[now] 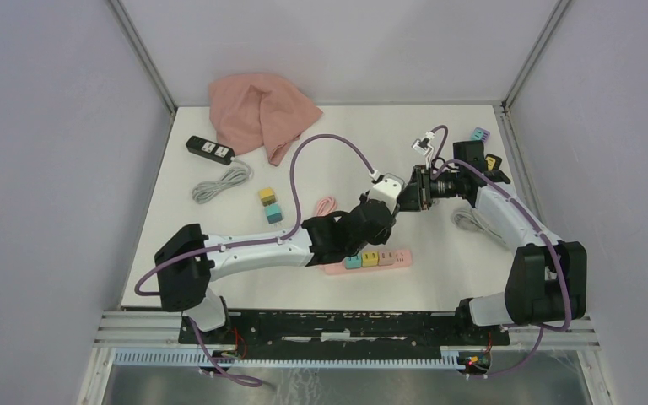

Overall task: Pull the plug off the socket
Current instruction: Place the plug at the center of the board.

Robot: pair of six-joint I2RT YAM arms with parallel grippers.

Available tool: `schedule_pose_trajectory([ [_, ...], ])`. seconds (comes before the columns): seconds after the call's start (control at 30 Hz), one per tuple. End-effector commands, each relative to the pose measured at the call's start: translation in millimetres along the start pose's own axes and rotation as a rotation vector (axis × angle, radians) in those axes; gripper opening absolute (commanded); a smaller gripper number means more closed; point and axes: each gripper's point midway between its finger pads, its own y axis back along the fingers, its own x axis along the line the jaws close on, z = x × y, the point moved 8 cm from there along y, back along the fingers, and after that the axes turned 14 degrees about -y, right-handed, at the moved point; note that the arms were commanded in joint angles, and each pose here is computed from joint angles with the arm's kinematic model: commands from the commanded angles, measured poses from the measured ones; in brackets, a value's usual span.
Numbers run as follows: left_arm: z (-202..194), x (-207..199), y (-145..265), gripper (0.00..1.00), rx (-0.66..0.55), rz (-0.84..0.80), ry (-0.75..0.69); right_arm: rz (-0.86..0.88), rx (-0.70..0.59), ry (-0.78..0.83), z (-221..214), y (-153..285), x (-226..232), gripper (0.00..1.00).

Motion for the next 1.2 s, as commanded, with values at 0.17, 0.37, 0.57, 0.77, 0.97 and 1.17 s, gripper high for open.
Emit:
schedule_pose_trajectory([
  [0.17,7,10,8,0.04,-0.016,0.033,-0.067,0.056,0.005,0.019,2,-1,7,0.43],
  [0.37,-6,29,22,0.03,-0.047,0.050,-0.033,0.037,0.002,0.032,2,0,7,0.66],
  [0.57,-34,65,34,0.03,-0.042,0.096,0.052,0.011,0.005,0.059,2,2,7,0.71],
  [0.77,-65,124,43,0.03,-0.019,0.171,0.239,-0.001,0.008,0.078,1,2,6,0.71],
  [0.97,-95,174,54,0.03,-0.010,0.252,0.432,-0.005,0.016,0.088,0,3,4,0.71],
  [1.17,-114,202,60,0.03,0.004,0.313,0.547,-0.008,0.018,0.088,0,3,3,0.71],
])
